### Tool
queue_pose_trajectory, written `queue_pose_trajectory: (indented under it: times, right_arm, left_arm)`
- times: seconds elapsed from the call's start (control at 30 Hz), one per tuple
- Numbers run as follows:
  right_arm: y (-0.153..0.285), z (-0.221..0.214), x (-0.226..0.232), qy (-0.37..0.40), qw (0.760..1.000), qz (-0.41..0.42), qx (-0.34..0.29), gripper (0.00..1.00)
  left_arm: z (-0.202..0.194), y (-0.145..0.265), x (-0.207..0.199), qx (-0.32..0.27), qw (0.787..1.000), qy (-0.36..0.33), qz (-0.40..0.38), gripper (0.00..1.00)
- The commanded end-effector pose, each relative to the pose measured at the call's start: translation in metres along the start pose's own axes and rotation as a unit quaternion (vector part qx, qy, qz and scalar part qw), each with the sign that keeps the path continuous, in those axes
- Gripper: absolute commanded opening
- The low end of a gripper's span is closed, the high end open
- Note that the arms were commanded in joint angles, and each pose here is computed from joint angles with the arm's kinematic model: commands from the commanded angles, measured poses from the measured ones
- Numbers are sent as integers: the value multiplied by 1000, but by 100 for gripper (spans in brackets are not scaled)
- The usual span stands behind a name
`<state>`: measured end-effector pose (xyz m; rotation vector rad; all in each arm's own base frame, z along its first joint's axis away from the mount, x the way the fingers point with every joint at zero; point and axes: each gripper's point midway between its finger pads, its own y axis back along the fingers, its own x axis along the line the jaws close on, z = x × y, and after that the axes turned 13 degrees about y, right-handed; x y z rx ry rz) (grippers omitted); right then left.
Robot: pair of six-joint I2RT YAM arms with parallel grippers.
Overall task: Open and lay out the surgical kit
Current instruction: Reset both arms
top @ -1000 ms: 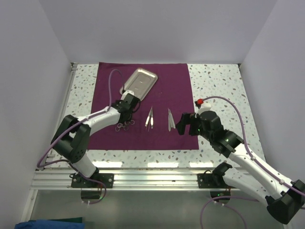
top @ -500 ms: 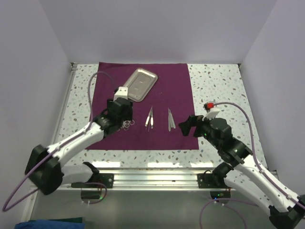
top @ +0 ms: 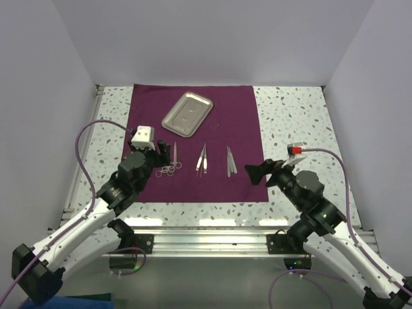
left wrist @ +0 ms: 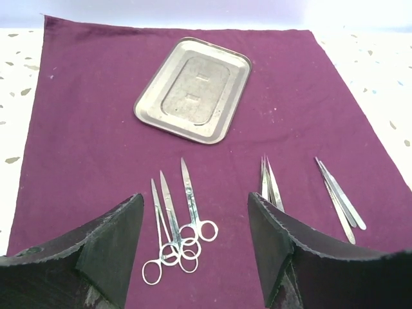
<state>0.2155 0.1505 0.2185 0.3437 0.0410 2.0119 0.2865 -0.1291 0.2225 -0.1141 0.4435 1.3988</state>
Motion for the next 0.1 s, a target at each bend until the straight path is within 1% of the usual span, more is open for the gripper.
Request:
queue_pose_trajectory:
  times: [0.0, 0.07]
  right_arm:
    - [1, 16, 3, 9, 999, 11, -41, 97]
    - [3, 18, 3, 4, 999, 10, -43, 98]
  left_arm:
    - [13, -3, -2, -29, 1000, 2, 0, 69]
    - [14, -3, -1, -33, 999, 2, 2, 70]
